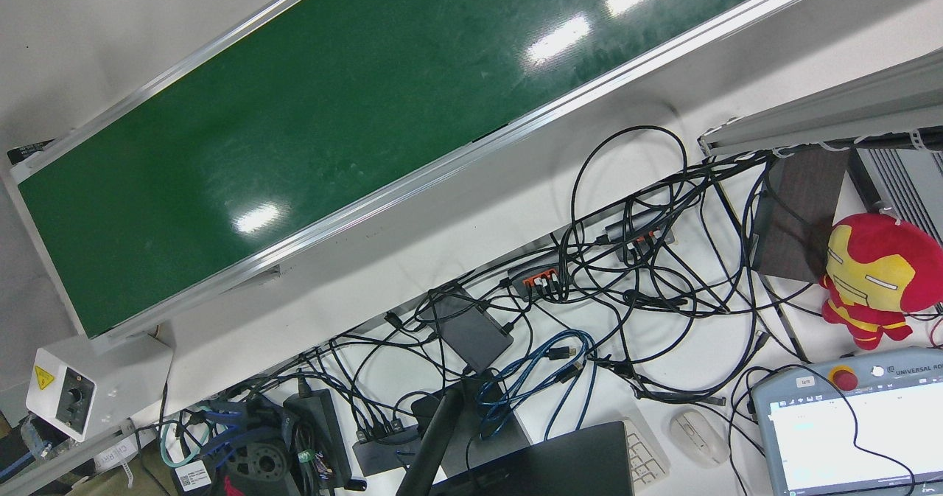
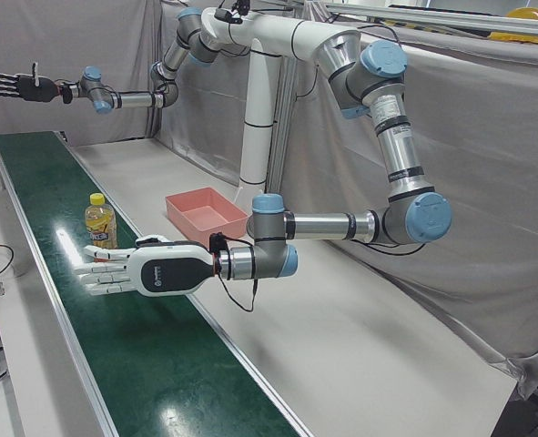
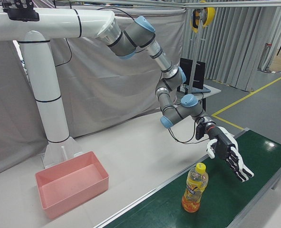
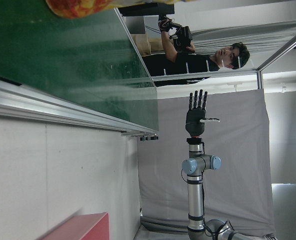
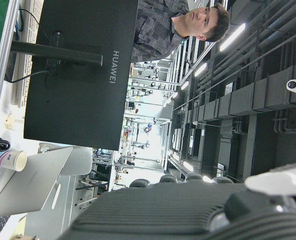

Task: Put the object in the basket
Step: 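Reach the left hand toward the juice bottle on the conveyor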

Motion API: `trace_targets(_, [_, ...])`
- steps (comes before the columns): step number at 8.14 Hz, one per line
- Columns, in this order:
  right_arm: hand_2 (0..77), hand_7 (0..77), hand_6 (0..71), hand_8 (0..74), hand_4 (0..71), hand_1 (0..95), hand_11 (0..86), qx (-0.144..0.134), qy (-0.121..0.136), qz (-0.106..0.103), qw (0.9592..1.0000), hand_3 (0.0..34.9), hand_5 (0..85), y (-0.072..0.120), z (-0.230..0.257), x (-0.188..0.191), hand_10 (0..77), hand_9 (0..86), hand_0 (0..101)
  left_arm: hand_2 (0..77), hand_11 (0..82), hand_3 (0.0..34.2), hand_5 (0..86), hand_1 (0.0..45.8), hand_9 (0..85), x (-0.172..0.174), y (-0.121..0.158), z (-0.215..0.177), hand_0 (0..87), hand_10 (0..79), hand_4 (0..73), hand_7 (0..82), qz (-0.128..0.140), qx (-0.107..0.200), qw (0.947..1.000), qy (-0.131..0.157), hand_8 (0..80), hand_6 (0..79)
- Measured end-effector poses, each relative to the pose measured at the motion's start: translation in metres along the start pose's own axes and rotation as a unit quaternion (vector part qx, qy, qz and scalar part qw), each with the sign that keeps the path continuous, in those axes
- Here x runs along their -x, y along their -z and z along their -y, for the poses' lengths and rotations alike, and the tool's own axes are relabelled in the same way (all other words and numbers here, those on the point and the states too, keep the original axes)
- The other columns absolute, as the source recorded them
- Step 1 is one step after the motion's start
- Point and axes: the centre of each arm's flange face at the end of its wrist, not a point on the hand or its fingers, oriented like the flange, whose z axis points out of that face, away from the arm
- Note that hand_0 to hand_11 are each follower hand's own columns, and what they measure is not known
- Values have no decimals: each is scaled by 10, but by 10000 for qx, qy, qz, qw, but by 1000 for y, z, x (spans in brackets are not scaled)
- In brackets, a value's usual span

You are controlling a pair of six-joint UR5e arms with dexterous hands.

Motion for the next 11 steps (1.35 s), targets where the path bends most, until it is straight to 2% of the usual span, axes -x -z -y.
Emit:
trace_targets(1, [5, 5, 0, 0, 0, 0, 0, -1, 0, 2, 10000, 2, 0, 0, 0, 0, 0, 0, 2, 513, 71, 19, 202, 360, 38, 10, -14, -12, 628, 16, 60, 5, -78, 14, 10000, -31, 33, 0])
trace_targets(2, [5, 5, 0, 0, 0, 0, 0, -1, 0, 4, 10000, 2, 0, 0, 0, 0, 0, 0, 2, 513, 71, 19, 202, 360, 38, 33, -24, -21, 628, 16, 60, 5, -176, -2, 9998, 22, 33, 0])
trace_targets(3, [5, 5, 0, 0, 0, 0, 0, 2, 0, 4, 10000, 2, 0, 0, 0, 0, 0, 0, 1, 425, 71, 19, 202, 300, 38, 55, -29, -26, 726, 16, 60, 5, -283, -44, 9995, 89, 33, 0])
trace_targets(4, [5, 5, 0, 0, 0, 0, 0, 5, 0, 2, 10000, 2, 0, 0, 0, 0, 0, 0, 3, 71, 44, 18, 185, 169, 38, 68, -30, -28, 802, 16, 44, 5, -356, -83, 9992, 138, 33, 0])
trace_targets(5, [5, 5, 0, 0, 0, 0, 0, 6, 0, 1, 10000, 2, 0, 0, -1, 0, 0, 0, 3, 5, 44, 26, 180, 98, 38, 74, -30, -29, 802, 11, 16, 5, -388, -98, 9991, 170, 33, 0])
trace_targets(6, [5, 5, 0, 0, 0, 0, 0, 7, 0, 3, 10000, 2, 0, 0, -1, 0, 0, 0, 2, 5, 44, 26, 180, 98, 38, 77, -31, -31, 802, 11, 16, 5, -394, -94, 9990, 176, 33, 0])
trace_targets(7, [5, 5, 0, 0, 0, 0, 0, 7, 0, 5, 10000, 2, 0, 0, -1, 0, 0, 0, 2, 5, 22, 43, 153, 93, 27, 84, -37, -37, 802, 5, 16, 5, -360, -59, 9991, 197, 33, 0])
trace_targets(11, [5, 5, 0, 0, 0, 0, 0, 7, 0, 5, 10000, 2, 0, 0, -1, 0, 0, 0, 3, 5, 22, 39, 180, 104, 38, 105, -85, -77, 801, 5, 27, 5, -311, 186, 9987, 372, 33, 0])
